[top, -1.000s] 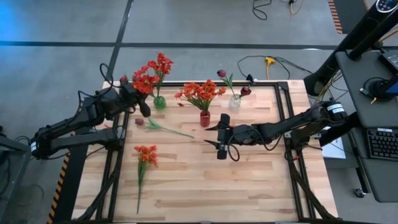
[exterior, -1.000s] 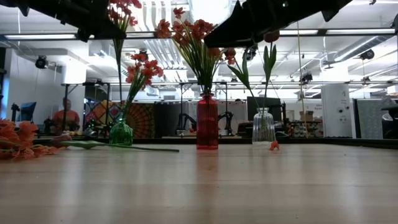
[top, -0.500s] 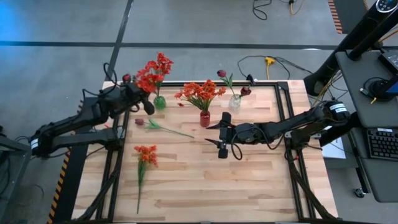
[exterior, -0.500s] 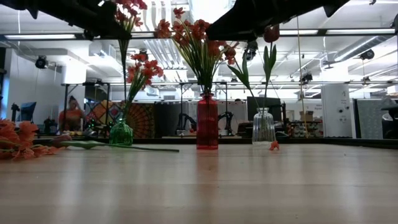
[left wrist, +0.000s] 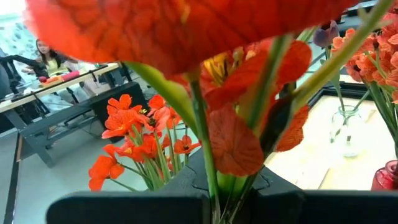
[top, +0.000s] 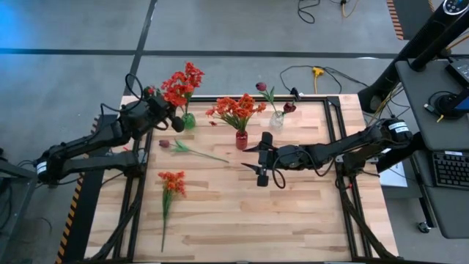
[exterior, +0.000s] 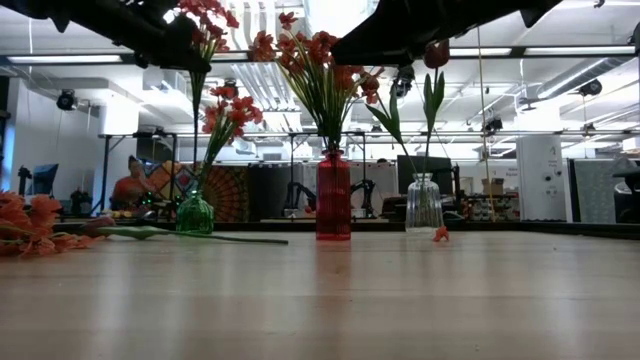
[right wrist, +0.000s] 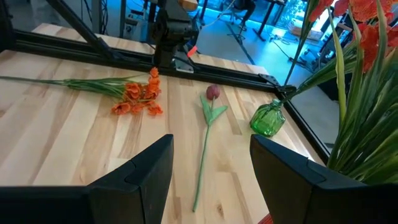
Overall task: Sort flowers into vase by color
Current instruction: Put the red flowers into the green vase
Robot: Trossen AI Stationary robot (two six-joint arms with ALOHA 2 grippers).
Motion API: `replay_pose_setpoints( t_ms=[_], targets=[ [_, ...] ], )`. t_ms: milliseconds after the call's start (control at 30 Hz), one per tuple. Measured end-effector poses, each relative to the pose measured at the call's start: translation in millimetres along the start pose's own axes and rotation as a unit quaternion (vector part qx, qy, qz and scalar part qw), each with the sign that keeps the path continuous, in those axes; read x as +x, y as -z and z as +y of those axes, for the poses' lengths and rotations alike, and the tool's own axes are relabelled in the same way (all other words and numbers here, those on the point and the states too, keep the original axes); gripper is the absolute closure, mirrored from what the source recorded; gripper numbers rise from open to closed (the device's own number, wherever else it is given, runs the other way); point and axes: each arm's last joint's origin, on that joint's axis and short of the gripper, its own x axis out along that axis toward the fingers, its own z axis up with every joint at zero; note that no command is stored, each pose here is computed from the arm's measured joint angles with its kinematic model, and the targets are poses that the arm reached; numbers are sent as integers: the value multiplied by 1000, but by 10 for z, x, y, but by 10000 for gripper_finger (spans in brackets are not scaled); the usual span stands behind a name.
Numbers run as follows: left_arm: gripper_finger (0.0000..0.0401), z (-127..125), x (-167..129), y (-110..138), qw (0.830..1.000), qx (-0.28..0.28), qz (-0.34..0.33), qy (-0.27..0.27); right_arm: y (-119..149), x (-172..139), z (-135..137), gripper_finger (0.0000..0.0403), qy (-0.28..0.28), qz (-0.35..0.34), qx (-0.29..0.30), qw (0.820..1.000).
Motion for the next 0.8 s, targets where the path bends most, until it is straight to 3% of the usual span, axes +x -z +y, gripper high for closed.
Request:
replay_pose_setpoints(
  t_ms=[800],
  targets=[
    [399, -8, 118, 93, 999, -31, 25, -12, 1, 0, -1, 197, 0, 0, -4, 1000]
  ],
)
